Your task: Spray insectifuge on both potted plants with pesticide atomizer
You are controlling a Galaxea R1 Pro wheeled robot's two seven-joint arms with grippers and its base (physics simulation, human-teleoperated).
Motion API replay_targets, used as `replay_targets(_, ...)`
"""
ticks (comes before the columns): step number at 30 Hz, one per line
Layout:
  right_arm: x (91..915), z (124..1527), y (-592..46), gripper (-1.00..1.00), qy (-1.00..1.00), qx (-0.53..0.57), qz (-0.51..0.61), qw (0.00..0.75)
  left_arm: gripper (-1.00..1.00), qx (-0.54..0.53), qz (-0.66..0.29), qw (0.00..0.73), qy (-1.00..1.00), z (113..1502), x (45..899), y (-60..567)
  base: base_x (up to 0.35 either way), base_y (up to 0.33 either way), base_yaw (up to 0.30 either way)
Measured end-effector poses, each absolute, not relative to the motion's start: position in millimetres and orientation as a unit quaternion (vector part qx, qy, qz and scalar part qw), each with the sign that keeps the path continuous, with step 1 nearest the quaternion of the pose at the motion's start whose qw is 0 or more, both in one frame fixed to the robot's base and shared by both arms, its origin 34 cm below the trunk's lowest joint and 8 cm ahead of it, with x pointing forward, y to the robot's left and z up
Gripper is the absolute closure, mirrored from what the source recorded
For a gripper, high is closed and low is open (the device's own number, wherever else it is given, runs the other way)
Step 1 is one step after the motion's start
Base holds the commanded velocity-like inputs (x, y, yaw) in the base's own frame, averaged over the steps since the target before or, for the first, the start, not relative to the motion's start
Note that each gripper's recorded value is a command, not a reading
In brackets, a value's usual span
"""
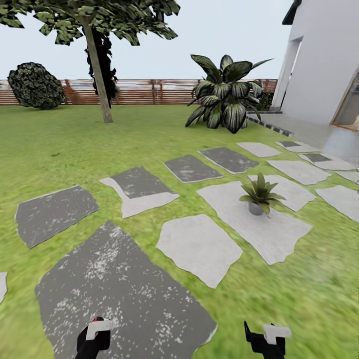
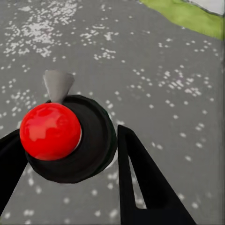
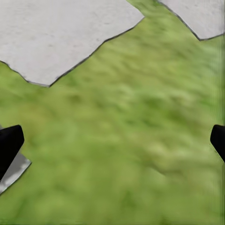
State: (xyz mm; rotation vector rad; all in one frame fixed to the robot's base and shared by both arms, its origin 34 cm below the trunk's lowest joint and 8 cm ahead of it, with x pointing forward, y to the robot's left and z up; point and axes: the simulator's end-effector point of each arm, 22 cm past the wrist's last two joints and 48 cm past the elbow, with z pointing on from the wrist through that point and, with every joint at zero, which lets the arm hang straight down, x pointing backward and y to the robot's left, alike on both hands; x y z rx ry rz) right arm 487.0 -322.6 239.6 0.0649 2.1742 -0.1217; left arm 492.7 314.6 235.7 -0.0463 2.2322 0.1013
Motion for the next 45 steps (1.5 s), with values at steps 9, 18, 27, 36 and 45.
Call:
replay_targets(9,497.1,256.1,-318.6,-1.0,0.875,0.028,-0.046,0.48,1.0,-0.019,0.041,0.455,0.889,252.7,502.8,314.8,0.0,0.0,-0.121)
replay_targets(18,504.4,275.8,-318.6,-1.0,0.872,0.029,-0.046,0.486,1.0,-0.019,0.04,0.461,0.886,272.4,510.1,314.5,0.0,0.0,-0.282)
replay_targets(27,506.1,282.5,-318.6,-1.0,0.872,0.029,-0.046,0.486,1.0,-0.019,0.04,0.461,0.886,279.2,511.9,314.5,0.0,0.0,-0.299)
replay_targets(36,506.1,282.7,-318.6,-1.0,0.872,0.029,-0.046,0.486,1.0,-0.02,0.04,0.461,0.886,278.7,510.2,314.5,0.047,0.0,-0.3)
replay_targets(45,506.2,283.0,-318.6,-1.0,0.872,0.029,-0.046,0.487,1.0,-0.021,0.042,0.458,0.888,276.3,504.5,317.4,0.302,-0.044,-0.28)
